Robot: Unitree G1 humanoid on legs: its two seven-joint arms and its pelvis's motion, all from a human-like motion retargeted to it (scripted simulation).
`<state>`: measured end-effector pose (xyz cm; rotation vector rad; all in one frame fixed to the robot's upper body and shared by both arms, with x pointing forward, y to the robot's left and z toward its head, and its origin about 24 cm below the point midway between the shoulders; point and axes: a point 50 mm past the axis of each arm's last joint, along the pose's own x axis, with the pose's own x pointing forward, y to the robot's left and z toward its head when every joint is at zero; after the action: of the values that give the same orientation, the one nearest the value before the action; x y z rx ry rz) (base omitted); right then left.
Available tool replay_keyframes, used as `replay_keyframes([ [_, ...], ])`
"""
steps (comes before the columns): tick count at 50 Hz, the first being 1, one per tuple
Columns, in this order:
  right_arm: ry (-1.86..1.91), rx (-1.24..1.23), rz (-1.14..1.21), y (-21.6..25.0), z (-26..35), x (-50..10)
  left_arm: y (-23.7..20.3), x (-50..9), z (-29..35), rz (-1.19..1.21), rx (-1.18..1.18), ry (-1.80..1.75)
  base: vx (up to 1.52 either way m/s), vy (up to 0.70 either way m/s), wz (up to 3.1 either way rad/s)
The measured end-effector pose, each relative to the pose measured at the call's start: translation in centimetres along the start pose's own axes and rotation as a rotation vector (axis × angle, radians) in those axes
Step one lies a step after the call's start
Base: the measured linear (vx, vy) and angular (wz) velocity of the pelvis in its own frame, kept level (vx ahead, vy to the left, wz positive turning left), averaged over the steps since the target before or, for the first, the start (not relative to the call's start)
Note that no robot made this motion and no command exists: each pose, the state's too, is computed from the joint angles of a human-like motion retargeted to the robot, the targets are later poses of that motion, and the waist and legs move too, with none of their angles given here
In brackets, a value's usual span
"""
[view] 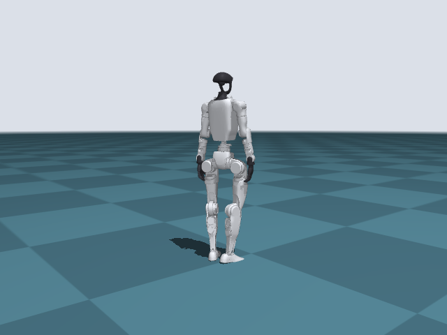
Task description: In place motions
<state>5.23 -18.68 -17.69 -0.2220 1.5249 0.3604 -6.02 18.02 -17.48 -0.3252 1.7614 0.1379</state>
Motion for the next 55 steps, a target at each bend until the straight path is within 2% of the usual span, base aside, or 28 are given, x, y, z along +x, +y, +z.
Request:
replay_keyframes([
  [4,0.117,0.051,0.032,1.1,-3.0,0.1,0.5,-0.5,3.8,0.047,0.132,-0.117,-0.14,0.07,-0.11],
  [9,0.212,0.07,0.033,1.8,-5.4,-0.1,-1.3,-0.8,6.6,-0.009,0.11,-0.223,-0.26,0.12,0.17],
  [23,0.296,0.14,-0.029,0.2,-8.7,-0.9,-3.8,0.0,5.0,-0.083,-0.003,-0.197,-0.24,0.14,0.12],
  [28,0.305,0.075,-0.049,-0.6,-8.6,-1.1,-3.2,0.3,3.1,-0.033,-0.035,-0.125,-0.05,0.05,0.09],
  [38,0.224,0.076,-0.027,0.2,-6.5,-0.5,-2.0,0.3,-0.1,-0.066,0.042,0.017,0.1,-0.03,-0.01],
  [47,0.173,0.056,0.01,1.2,-5.0,0.0,-1.8,0.2,1.6,-0.031,0.126,-0.036,0.24,-0.13,0.36],
  [55,0.159,0.014,0.034,1.5,-4.5,0.1,-2.3,0.0,3.3,-0.045,0.097,-0.102,0.31,-0.15,-0.24],
])
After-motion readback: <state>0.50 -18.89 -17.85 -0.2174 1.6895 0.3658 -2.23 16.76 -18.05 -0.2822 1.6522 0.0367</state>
